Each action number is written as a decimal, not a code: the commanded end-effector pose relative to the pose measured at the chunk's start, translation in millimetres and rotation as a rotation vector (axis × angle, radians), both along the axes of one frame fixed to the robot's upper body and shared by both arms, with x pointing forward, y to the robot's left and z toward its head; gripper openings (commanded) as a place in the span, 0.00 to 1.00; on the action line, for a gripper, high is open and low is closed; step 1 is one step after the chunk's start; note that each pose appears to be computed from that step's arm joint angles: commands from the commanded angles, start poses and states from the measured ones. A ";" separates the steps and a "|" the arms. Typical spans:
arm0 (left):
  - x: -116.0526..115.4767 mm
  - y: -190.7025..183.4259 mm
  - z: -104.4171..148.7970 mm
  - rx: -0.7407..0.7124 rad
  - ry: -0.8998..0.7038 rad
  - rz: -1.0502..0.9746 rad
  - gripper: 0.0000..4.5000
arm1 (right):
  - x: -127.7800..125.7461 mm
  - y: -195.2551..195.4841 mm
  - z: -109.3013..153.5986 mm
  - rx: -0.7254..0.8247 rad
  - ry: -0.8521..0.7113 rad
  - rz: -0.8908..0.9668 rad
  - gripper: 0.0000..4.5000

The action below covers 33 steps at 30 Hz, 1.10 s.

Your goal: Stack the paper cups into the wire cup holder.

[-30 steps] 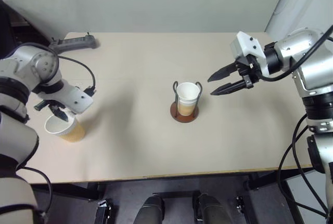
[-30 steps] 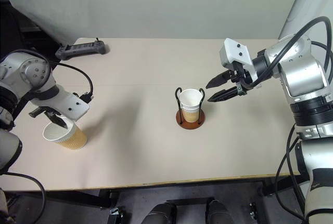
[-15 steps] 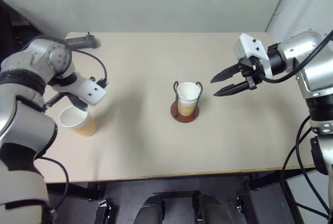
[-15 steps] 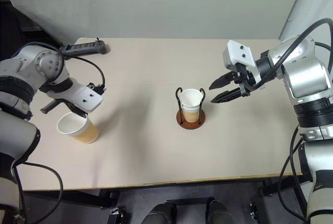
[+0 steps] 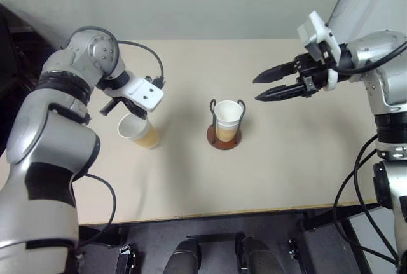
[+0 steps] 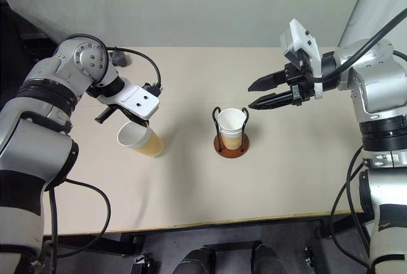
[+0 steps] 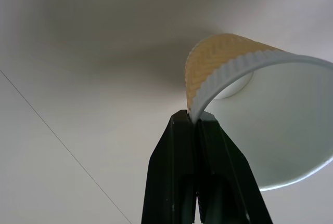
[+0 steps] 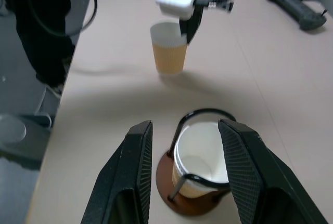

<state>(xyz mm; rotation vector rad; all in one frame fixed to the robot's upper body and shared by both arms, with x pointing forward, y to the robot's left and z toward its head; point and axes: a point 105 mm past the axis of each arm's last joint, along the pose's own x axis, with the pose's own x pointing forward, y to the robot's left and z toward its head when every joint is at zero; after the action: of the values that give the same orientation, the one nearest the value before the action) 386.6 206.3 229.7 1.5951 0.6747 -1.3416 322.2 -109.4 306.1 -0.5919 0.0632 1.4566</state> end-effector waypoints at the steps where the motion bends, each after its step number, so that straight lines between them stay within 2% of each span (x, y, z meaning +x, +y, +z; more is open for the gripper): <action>1: 4.0 -27.5 28.8 -0.094 -0.038 -0.014 0.01 | -11.0 -1.3 17.9 0.022 -0.061 0.018 0.44; 5: 7.1 -68.3 64.3 -0.209 -0.098 -0.042 0.01 | -13.1 -3.4 15.0 0.002 -0.058 0.016 0.44; 8: 8.1 -88.0 87.5 -0.207 -0.176 -0.071 0.01 | -14.7 -5.6 12.5 -0.014 -0.056 0.014 0.44; 13: 6.0 -108.9 109.8 -0.167 -0.250 -0.107 0.01 | -17.1 -8.9 8.5 -0.033 -0.051 0.012 0.44; 22: -1.3 -143.5 119.1 -0.182 -0.251 -0.176 0.01 | -9.4 -27.2 -2.0 -0.070 -0.082 -0.037 0.44; 33: -8.5 -168.4 130.7 -0.245 -0.264 -0.223 0.01 | -13.5 -35.5 -11.3 -0.107 -0.077 -0.053 0.44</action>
<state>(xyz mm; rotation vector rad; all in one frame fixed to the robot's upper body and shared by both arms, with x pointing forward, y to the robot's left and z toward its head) 384.4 44.7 338.0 1.6281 0.2374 -1.3195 315.0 -144.0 283.5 -0.6865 0.1375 1.3905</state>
